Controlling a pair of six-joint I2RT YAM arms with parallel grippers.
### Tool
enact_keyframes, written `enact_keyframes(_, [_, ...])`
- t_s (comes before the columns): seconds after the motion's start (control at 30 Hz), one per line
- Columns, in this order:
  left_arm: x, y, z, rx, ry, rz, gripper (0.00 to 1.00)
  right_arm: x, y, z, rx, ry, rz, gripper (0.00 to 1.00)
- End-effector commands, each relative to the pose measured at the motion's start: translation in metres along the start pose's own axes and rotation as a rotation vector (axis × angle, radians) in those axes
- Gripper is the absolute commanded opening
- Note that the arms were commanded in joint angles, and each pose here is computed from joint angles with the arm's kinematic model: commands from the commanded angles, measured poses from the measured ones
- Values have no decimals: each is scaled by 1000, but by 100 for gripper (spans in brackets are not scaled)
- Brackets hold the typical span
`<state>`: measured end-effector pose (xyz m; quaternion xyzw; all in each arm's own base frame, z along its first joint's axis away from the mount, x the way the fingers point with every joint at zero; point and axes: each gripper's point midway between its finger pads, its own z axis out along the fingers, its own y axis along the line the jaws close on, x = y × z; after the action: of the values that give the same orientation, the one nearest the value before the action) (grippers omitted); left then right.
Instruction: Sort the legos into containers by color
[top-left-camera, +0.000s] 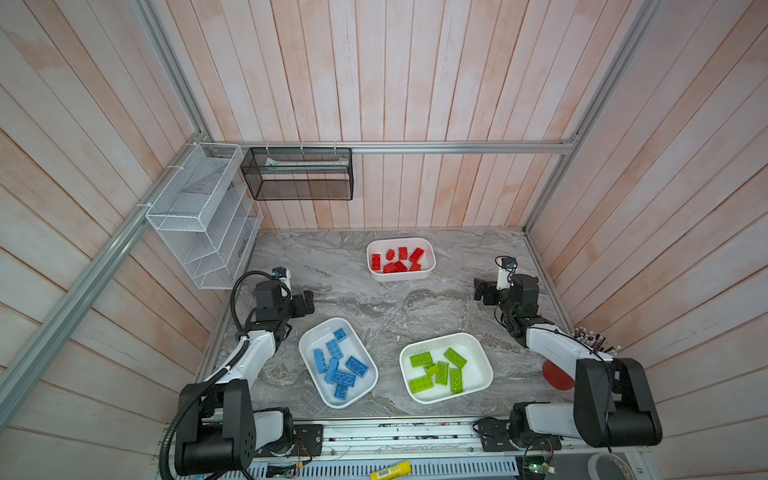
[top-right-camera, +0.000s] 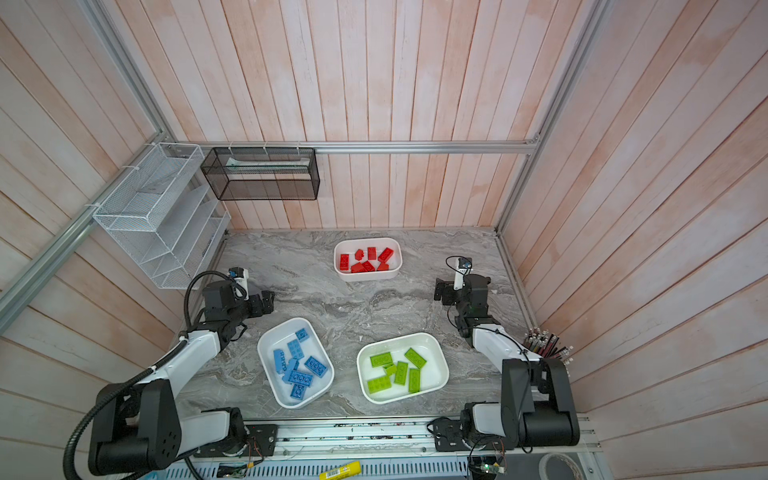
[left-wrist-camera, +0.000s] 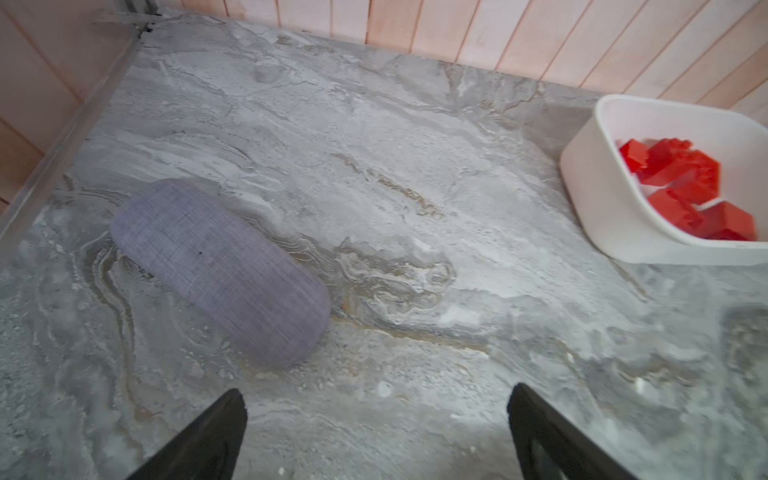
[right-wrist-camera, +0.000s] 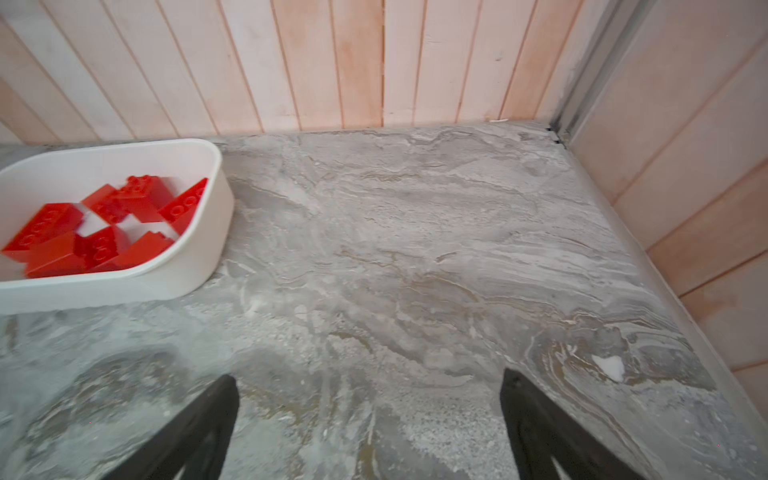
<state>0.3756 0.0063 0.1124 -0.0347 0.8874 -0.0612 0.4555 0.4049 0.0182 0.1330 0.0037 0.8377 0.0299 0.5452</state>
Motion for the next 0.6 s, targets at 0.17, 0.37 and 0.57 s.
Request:
enact_keyframes(0.17, [-43,2,23,11,-255,116,100,-53,-29,18,67,-263,-35,98])
enact_keyframes(0.37, [-42,-3,36,69,-263,82,100,-40,-35,36,61,-297,0,98])
enact_keyframes(0.57, [-37,-4,31,74,-301,89,100,-34,-37,33,67,-330,23,98])
